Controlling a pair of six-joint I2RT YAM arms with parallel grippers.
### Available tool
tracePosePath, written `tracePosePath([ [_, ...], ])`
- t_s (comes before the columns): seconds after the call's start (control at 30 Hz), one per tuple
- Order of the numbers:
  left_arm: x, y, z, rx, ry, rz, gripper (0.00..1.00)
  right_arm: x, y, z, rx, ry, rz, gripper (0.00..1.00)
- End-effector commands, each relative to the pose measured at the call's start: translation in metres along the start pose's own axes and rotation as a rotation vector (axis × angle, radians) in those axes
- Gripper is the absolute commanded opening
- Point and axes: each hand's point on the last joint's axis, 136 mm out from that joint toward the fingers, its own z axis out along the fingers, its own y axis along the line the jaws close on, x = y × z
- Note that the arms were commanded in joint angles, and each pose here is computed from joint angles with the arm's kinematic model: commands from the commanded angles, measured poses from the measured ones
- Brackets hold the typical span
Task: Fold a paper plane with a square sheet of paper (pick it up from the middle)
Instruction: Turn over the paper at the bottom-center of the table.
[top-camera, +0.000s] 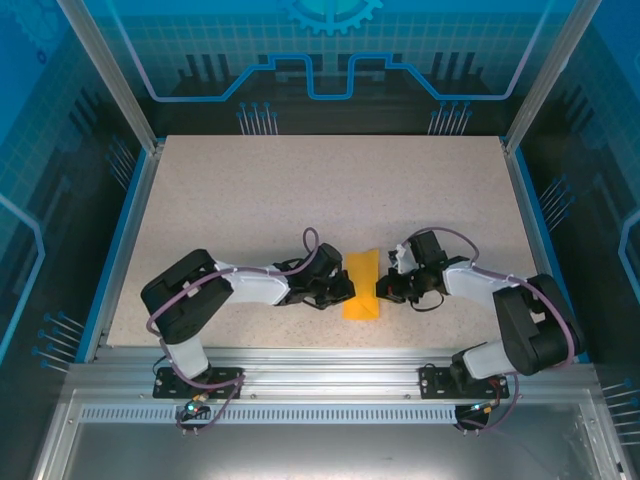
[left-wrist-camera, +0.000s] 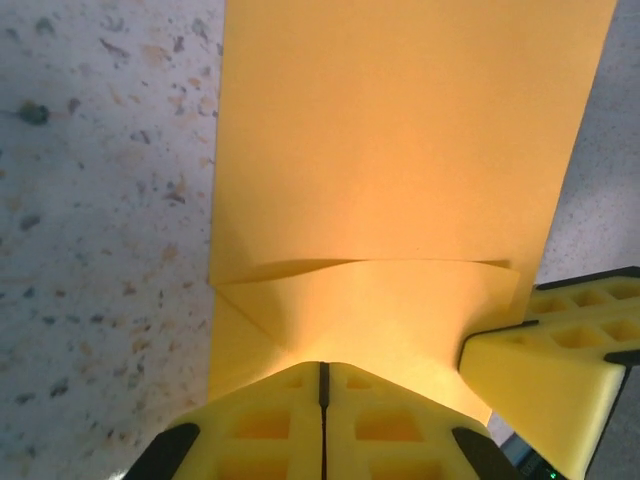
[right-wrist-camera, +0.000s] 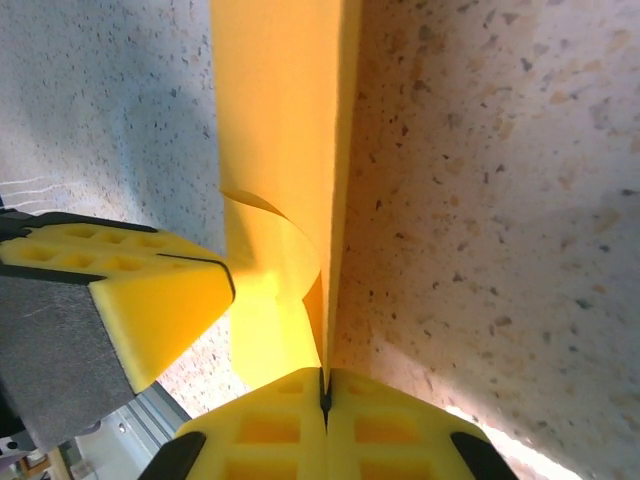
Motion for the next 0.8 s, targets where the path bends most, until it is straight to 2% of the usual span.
tracePosePath([
  [0.0,-0.011,-0.021,-0.020,0.068,-0.063,0.014,0.10,-0.001,0.005,-0.018,0.073,-0.017,-0.043,0.00],
  [0.3,-0.020,-0.014,-0.075,0.046,-0.209,0.103,0.19,-0.007,0.011,-0.075,0.300,-0.120,-0.088,0.00],
  [0.4,-0.021,-0.006,-0.089,0.038,-0.225,0.131,0.20,-0.006,0.009,-0.094,0.384,-0.171,-0.083,0.00],
  [0.53,-0.022,0.005,-0.103,0.041,-0.238,0.162,0.27,0.000,0.007,-0.111,0.472,-0.193,-0.056,0.00],
  [0.77,-0.028,0.020,-0.127,0.030,-0.256,0.224,0.33,0.005,0.002,-0.137,0.631,-0.236,-0.032,0.00],
])
